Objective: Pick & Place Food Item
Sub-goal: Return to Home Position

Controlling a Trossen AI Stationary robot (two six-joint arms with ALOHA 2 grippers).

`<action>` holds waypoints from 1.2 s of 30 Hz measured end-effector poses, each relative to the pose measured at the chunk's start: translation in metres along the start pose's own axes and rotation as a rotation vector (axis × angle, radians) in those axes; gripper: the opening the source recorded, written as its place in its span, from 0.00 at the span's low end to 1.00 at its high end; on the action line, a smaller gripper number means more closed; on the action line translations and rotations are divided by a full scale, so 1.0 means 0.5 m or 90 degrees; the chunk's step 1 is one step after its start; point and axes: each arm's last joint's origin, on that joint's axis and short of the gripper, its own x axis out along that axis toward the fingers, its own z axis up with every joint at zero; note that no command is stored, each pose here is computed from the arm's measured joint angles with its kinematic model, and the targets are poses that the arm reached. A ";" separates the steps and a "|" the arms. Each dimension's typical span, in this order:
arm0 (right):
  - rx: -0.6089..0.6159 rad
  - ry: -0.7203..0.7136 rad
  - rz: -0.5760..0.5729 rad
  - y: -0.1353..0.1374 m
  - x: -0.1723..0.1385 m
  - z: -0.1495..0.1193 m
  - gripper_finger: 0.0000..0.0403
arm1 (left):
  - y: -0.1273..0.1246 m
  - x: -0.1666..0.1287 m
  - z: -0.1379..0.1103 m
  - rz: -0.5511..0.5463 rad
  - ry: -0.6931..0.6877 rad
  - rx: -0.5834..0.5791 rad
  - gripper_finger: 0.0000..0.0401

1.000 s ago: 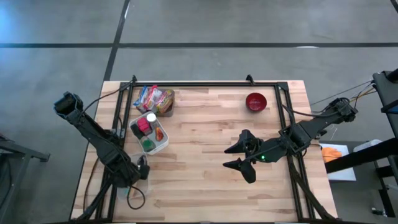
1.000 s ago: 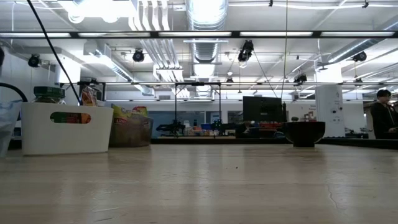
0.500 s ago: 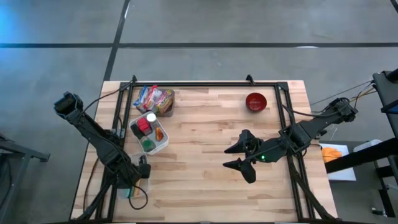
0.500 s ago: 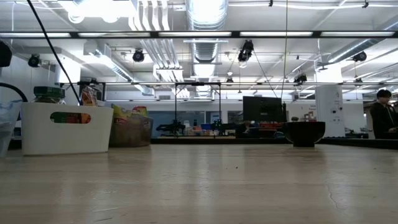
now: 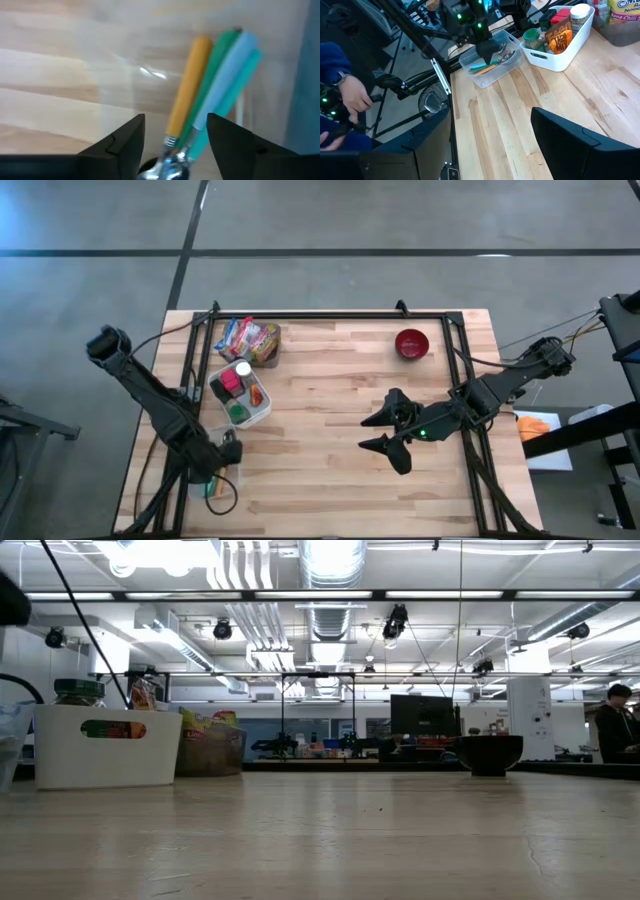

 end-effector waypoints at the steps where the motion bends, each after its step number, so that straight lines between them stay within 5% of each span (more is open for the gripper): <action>1: 0.000 0.000 0.000 0.000 0.000 0.000 0.67 | 0.001 -0.010 0.003 0.014 -0.010 -0.006 0.54; 8: 0.000 0.000 0.000 0.000 0.000 0.000 0.67 | 0.009 -0.091 0.021 0.122 -0.111 -0.107 0.55; 15: 0.000 0.000 0.000 0.000 0.000 0.000 0.67 | 0.035 -0.179 0.046 0.277 -0.385 -0.515 0.55; 18: 0.000 0.000 0.000 0.000 0.000 0.000 0.67 | 0.039 -0.213 0.046 0.328 -0.500 -0.627 0.55; 28: -0.007 0.000 0.000 0.000 0.000 0.000 0.67 | 0.044 -0.294 0.012 0.504 -0.660 -0.689 0.55; 33: -0.192 0.000 -0.002 0.000 0.000 0.000 0.67 | 0.050 -0.313 -0.039 0.542 -0.657 -0.755 0.55; 36: -0.202 -0.027 0.013 0.006 0.000 0.008 0.67 | 0.053 -0.327 -0.073 0.600 -0.652 -0.804 0.55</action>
